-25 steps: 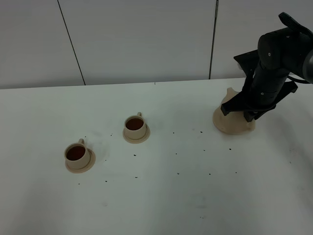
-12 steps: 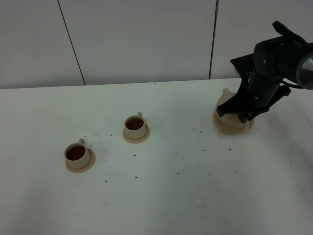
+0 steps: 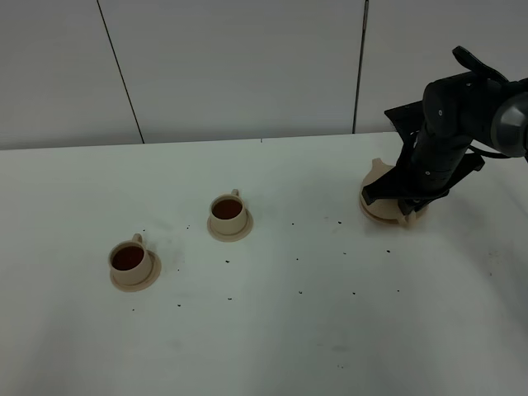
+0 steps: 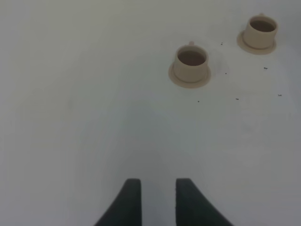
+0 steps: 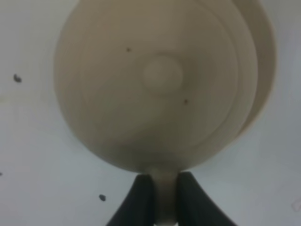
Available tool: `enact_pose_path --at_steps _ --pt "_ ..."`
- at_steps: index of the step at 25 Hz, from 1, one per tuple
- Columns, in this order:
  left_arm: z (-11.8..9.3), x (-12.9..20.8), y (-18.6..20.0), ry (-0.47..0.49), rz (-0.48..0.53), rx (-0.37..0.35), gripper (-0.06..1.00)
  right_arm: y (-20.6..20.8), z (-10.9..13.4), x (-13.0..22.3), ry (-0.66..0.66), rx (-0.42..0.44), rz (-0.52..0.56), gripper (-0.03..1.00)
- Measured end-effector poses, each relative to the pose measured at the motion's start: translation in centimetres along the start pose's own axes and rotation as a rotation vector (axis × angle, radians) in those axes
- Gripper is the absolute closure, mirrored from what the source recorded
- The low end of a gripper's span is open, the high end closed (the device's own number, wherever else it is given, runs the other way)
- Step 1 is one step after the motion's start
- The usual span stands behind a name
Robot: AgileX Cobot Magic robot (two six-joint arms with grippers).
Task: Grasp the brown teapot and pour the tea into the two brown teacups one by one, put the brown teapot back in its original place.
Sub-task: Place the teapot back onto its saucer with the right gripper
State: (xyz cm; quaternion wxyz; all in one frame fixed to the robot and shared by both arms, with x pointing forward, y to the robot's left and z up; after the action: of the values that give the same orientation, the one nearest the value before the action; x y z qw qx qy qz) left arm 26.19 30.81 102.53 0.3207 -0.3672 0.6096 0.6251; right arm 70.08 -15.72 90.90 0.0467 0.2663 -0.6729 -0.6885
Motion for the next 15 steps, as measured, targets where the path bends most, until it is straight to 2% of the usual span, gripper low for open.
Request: enact_pose_path --at_steps 10,13,15 --pt "0.00 0.00 0.00 0.000 0.000 0.000 0.69 -0.04 0.15 -0.16 -0.009 -0.012 -0.012 0.87" --pt "0.00 0.00 0.00 0.000 0.000 0.000 0.69 -0.04 0.21 -0.16 -0.012 -0.016 -0.012 0.83" --pt "0.00 0.00 0.00 0.000 0.000 0.000 0.69 -0.04 0.22 -0.13 -0.013 -0.017 -0.010 0.77"
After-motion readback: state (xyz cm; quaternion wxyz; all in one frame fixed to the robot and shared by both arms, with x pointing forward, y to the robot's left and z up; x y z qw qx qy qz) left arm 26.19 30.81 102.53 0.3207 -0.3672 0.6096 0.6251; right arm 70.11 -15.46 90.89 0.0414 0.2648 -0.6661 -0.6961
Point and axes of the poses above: a point on each arm's last joint axis where the gripper is mounted, y pointing back along that axis away from the gripper, z along the wrist's bending axis when the last joint is at zero, x = y × z, the point moved 4 cm from there along -y, pointing out along that axis toward the gripper, and after that the axes turned 4 degrees about y, right-handed, at the moved point
